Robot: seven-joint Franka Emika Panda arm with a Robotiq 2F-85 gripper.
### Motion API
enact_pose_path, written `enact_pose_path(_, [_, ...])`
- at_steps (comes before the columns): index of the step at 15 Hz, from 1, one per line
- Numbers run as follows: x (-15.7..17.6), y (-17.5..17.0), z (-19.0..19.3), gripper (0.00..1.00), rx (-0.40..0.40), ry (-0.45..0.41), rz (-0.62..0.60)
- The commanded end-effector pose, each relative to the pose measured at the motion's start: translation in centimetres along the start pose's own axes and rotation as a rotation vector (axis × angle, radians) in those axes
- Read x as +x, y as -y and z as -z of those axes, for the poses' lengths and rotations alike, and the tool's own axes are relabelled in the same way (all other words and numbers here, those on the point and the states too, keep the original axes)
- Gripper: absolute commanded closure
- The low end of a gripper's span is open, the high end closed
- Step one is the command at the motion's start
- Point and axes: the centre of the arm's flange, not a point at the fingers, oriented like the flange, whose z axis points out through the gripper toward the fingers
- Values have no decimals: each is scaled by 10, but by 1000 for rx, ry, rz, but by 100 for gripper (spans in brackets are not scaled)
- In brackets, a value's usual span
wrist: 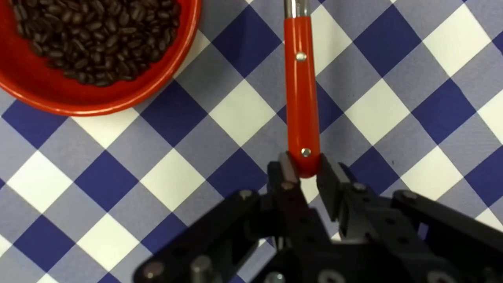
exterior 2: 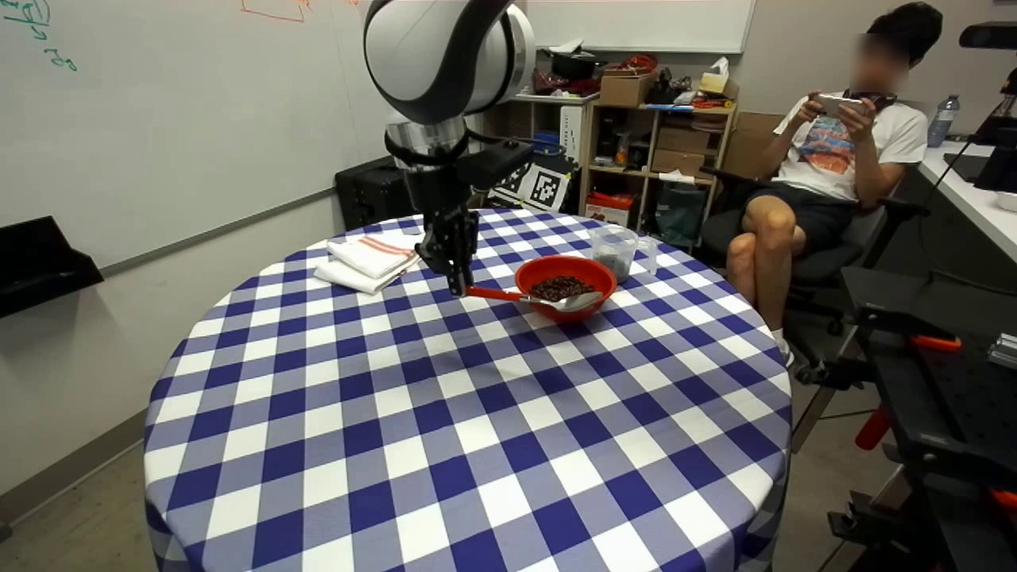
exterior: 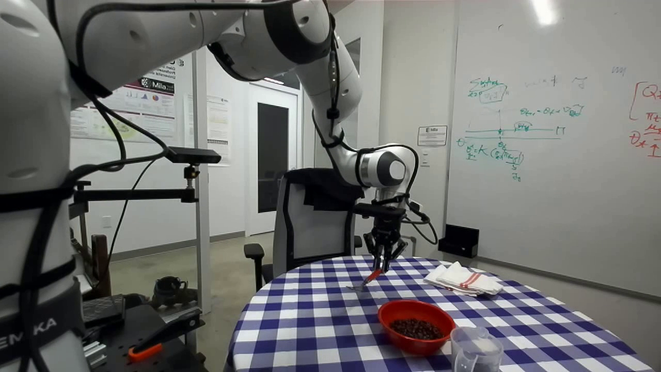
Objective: Put a spoonful of the things in the red bowl into the jug
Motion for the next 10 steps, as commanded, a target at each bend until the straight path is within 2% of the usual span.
enact_pose_path(1, [18, -2, -17, 95, 17, -6, -35])
enact_pose_path(10, [22, -4, -47, 95, 26, -72, -105])
